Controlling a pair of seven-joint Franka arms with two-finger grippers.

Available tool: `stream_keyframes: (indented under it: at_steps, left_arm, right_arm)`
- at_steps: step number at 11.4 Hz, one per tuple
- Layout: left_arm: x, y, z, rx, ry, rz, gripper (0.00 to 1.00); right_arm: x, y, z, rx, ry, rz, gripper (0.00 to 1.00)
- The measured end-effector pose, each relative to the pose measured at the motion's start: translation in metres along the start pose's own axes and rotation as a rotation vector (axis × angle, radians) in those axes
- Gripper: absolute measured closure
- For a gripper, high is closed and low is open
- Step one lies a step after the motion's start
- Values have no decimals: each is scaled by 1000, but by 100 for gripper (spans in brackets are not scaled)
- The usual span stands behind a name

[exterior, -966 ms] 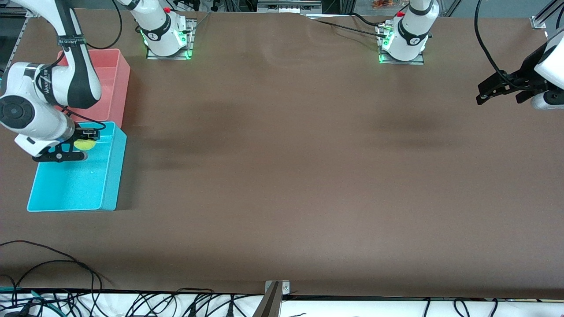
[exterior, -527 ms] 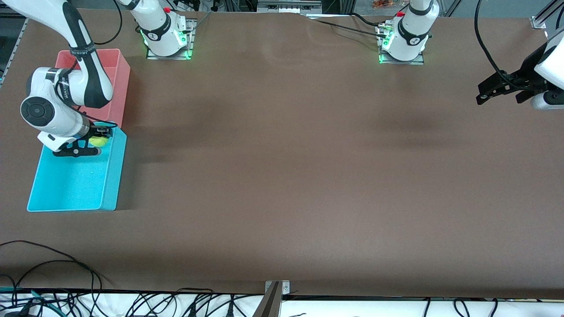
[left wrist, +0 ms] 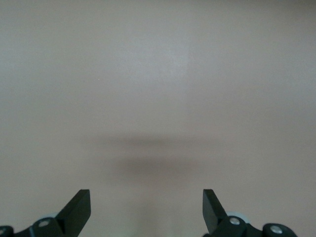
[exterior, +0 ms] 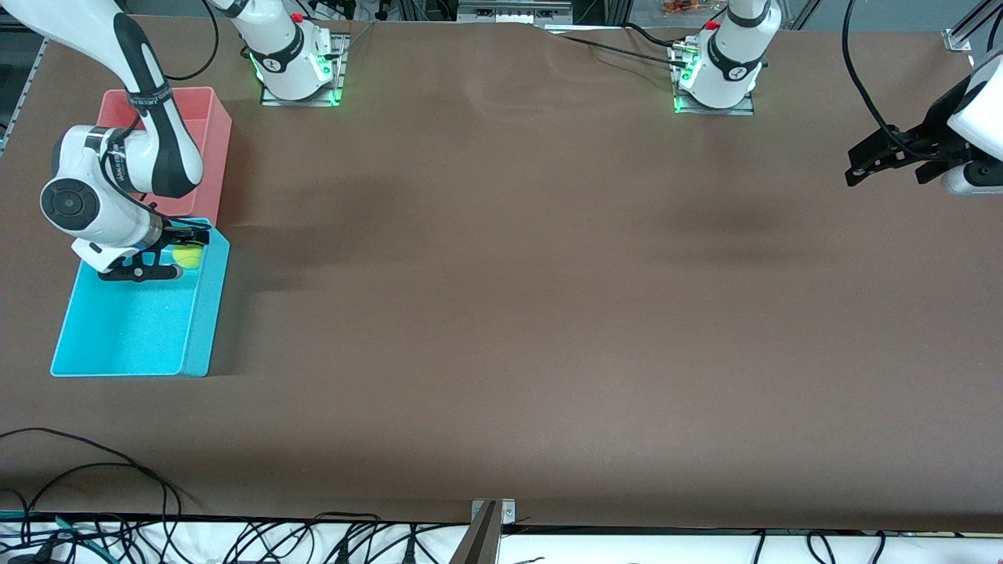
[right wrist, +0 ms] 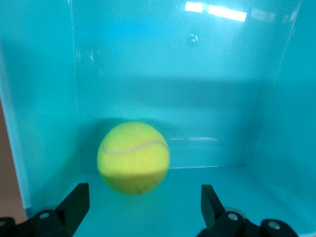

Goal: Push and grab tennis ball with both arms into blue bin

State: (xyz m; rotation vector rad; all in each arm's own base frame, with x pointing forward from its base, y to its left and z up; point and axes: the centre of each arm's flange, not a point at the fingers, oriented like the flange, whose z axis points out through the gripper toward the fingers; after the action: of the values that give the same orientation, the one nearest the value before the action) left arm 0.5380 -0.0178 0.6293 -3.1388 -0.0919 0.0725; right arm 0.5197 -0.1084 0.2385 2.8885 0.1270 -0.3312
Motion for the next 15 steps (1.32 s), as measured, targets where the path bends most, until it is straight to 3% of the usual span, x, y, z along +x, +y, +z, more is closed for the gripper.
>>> stream_keyframes:
  at_steps: [3,6,7,11,15]
  left_arm:
    - [0,0,0,0,0,0,0]
    - [0,-1,0,0,0,-1,0]
    - [0,-1,0,0,0,-1,0]
    - [0,-1,0,0,0,-2,0]
    - [0,2,1,0,-2,4,0]
  right_arm:
    - [4,3,-7,-4,8,-35,0]
    - [15,22,-51,-16,-67,-52,0]
    - [21,28,-77,-5,-69,-40,0]
    - [36,41,-184,169,-5,52,0]
    - [11,63,-288,232,-9,76,0]
